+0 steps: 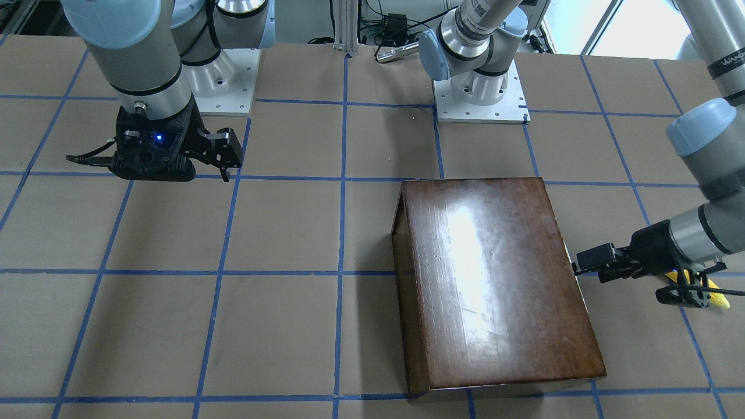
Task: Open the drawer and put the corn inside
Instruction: 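Hook the left gripper onto the white drawer handle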
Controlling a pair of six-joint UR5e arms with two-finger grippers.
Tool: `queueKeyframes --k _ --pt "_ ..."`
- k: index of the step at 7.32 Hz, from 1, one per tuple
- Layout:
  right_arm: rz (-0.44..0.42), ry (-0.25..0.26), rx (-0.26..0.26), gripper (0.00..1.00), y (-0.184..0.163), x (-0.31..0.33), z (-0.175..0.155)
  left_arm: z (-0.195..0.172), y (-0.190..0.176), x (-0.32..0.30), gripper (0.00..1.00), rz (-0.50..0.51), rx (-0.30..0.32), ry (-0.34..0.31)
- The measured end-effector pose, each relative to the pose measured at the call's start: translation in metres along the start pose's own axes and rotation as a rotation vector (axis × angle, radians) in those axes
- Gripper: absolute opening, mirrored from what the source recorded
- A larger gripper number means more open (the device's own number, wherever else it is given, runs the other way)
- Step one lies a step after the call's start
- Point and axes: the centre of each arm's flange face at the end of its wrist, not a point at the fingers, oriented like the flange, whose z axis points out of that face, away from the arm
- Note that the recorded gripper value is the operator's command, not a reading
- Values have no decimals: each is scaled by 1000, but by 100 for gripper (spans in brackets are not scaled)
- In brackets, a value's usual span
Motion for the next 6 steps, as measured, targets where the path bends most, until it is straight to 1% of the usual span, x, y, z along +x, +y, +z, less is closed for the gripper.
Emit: queueKeyframes --k 6 --pt "0 0 0 100 0 0 0 17 2 -7 100 1 6 -2"
